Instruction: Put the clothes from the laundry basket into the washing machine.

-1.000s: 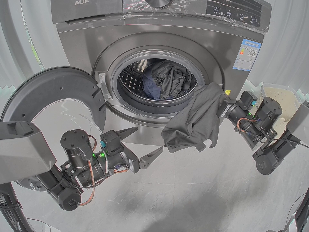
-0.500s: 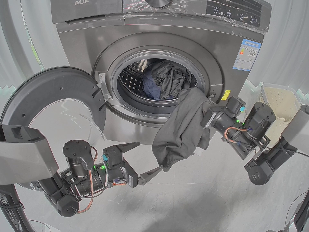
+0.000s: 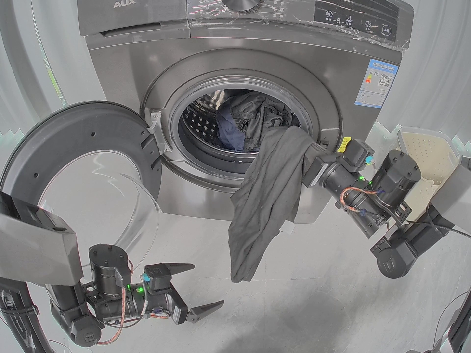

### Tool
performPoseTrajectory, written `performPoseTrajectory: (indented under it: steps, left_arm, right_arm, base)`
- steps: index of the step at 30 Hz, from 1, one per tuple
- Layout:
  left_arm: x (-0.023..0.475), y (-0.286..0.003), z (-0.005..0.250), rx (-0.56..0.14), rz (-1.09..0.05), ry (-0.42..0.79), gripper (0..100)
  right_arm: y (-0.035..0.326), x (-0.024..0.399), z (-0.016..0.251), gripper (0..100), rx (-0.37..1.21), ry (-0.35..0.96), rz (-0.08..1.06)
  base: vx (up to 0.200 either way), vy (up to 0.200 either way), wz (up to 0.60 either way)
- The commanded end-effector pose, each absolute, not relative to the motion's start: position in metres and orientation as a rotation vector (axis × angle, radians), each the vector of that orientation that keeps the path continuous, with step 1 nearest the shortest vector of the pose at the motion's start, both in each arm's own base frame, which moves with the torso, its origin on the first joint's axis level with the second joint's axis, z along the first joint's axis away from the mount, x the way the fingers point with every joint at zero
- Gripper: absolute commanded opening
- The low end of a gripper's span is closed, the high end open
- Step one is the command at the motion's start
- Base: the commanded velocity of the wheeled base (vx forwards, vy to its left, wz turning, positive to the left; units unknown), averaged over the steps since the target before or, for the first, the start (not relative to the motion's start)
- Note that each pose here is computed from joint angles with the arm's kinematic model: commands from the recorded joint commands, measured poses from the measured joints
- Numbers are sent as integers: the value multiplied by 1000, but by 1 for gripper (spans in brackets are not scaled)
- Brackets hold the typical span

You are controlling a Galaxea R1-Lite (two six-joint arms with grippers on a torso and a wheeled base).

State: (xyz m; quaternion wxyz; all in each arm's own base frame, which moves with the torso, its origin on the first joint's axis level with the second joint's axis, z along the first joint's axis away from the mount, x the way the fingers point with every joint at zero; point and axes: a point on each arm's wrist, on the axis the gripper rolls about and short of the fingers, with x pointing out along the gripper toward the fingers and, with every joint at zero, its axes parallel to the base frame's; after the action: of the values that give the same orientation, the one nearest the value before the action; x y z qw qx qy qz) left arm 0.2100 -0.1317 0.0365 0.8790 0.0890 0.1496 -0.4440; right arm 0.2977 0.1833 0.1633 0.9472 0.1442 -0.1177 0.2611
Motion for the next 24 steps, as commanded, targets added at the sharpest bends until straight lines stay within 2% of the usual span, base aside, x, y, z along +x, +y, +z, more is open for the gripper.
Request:
performPoseTrajectory:
  steps: [1,9,13,20,24]
  left_arm:
    - [199,-124,31,192,-928,371,100]
    - [186,-117,24,195,-935,445,100]
    - [196,-123,28,193,-933,393,100]
    - [232,-148,44,167,-924,221,100]
    - [251,-164,51,134,-929,147,100]
  right_arm:
    - [176,306,171,0,302,-277,495]
    - [163,317,172,0,306,-291,447]
    - [170,313,170,0,309,-279,473]
    - [194,294,168,0,310,-254,557]
    - [203,288,163,0,307,-232,585]
  base:
    - [0,0,0]
    - [0,0,0]
    - [0,0,0]
    - [0,0,0]
    - [0,0,0]
